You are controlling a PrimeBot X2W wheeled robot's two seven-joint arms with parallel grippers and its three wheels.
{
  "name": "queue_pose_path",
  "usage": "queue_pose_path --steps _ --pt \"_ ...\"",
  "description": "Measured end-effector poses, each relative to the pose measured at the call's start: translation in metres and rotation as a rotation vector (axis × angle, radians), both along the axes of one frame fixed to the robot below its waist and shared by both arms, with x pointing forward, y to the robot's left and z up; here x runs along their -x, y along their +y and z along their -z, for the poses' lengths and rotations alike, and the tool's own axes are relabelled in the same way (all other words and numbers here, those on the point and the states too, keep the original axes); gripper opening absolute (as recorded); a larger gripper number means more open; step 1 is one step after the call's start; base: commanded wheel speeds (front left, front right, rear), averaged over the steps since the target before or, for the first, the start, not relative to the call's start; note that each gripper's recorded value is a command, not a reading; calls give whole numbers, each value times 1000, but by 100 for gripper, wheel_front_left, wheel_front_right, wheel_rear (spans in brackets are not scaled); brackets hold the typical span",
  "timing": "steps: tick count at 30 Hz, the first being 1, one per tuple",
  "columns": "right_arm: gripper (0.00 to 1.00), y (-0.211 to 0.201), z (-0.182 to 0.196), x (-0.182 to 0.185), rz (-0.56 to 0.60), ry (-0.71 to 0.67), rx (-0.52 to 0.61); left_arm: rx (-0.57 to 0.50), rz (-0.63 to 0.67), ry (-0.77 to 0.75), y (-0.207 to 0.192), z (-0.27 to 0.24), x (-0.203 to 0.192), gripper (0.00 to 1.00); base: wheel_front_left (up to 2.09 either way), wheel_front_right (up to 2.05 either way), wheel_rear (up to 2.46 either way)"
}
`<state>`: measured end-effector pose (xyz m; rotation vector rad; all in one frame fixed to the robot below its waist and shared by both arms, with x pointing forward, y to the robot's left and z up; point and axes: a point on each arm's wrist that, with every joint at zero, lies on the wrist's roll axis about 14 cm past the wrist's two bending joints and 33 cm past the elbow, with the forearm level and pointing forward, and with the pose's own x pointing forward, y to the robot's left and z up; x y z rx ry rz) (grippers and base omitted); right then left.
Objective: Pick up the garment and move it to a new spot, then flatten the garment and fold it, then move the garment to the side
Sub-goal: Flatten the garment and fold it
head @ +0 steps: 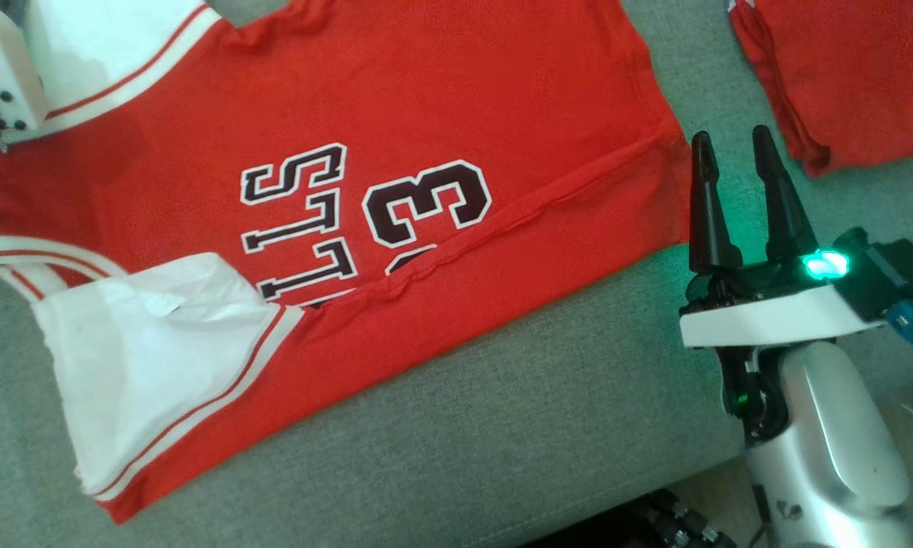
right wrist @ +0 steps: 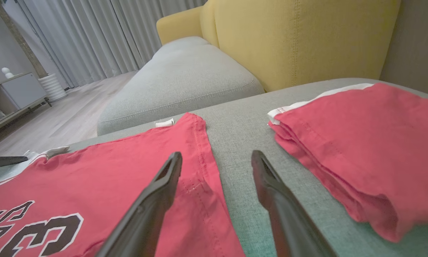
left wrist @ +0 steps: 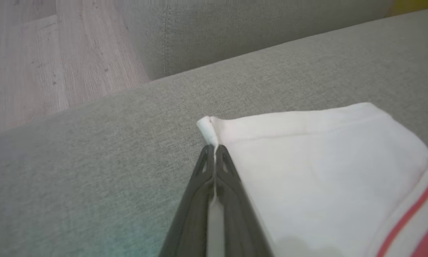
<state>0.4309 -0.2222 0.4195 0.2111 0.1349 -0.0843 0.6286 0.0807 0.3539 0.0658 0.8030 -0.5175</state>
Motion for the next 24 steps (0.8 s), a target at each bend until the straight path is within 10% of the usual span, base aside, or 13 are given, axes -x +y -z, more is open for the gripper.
queue_pose_path --steps 13,24 --pt "100 5 -29 -28 -48 -78 123 87 33 -330 0 -87 18 0 0 0 0" --pt "100 19 -22 -86 -161 143 249 93 67 -419 25 -117 80 0 0 0 0"
